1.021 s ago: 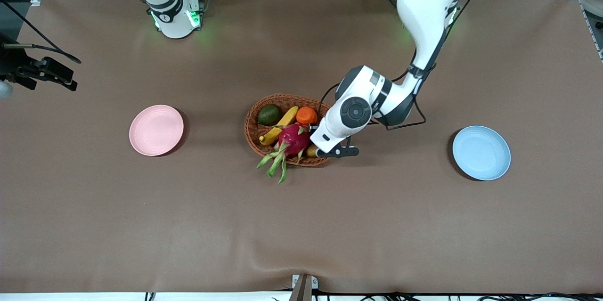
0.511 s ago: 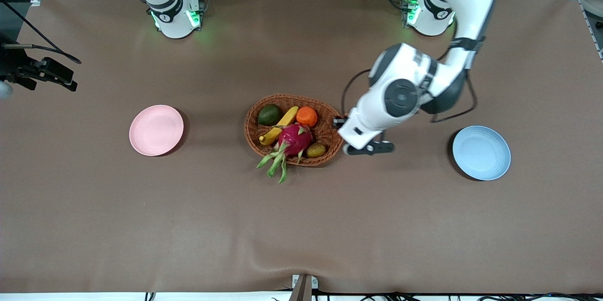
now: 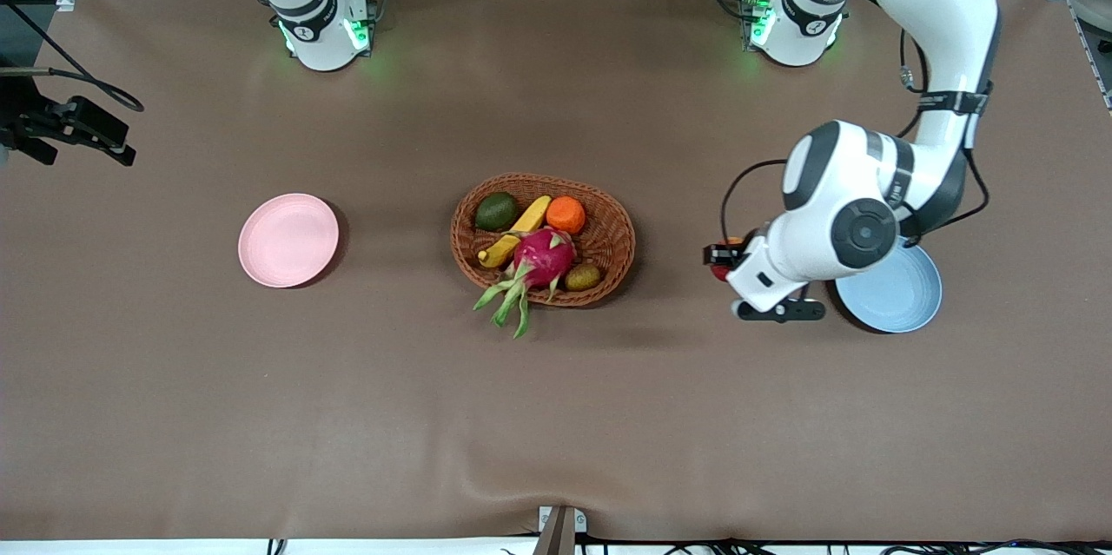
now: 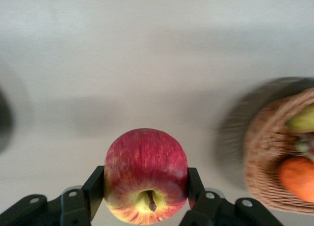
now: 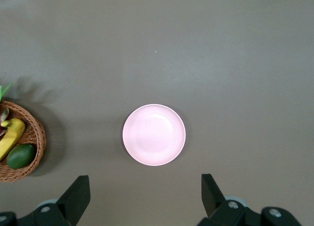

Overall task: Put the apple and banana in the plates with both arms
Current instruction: 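Carry the apple to the blue plate while the right gripper reaches out, then lower the apple onto the blue plate while the right gripper grasps banana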

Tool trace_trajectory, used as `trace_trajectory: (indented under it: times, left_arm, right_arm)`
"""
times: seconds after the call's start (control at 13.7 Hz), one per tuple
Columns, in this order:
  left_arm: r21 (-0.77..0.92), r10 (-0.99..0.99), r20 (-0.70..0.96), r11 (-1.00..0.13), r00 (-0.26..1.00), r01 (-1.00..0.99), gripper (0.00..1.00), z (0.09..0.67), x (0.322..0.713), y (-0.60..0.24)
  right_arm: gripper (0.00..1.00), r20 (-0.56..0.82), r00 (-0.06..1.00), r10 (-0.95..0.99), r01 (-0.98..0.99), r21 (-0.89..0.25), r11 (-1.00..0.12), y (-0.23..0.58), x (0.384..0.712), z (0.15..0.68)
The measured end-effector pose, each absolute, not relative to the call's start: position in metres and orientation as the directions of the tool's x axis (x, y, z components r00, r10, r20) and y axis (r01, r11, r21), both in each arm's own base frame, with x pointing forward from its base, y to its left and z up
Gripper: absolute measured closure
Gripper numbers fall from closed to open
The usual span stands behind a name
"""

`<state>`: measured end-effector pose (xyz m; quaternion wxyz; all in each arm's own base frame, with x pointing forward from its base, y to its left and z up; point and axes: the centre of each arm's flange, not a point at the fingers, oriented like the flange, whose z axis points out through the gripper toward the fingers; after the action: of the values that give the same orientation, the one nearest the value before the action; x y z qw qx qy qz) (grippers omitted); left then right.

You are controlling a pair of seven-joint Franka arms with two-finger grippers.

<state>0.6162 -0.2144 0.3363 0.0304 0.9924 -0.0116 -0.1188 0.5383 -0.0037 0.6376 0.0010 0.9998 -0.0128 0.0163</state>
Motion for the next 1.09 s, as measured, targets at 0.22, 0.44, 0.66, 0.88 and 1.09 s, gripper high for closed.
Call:
trace_trajectory:
  times: [0.22,0.44,0.66,0.88,1.09]
  left_arm:
    - [0.003,-0.044,-0.242,-0.999,0.969,-0.044,0.30,0.331,0.611,-0.173]
    - [-0.009,-0.091,-0.221,-0.995,0.971,-0.096,0.30,0.322,0.606,-0.107]
    - [0.024,-0.132,-0.200,-0.991,0.971,-0.130,0.30,0.302,0.605,-0.030]
    - [0.046,-0.189,-0.165,-0.982,0.968,-0.184,0.30,0.288,0.602,0.018]
    - [0.053,-0.228,-0.146,-0.973,0.963,-0.223,0.30,0.269,0.598,0.045]
  right_arm:
    - [0.00,0.001,0.997,-0.076,-0.076,0.006,-0.997,0.043,0.544,0.621]
    - [0.00,-0.050,0.991,-0.121,-0.119,0.037,-0.992,0.118,0.553,0.582]
    - [0.00,-0.071,0.982,-0.175,-0.170,0.074,-0.983,0.180,0.559,0.540]
    - [0.03,-0.083,0.958,-0.273,-0.263,0.122,-0.957,0.236,0.558,0.494]
    - [0.11,-0.117,0.918,-0.380,-0.364,0.139,-0.921,0.290,0.552,0.442]
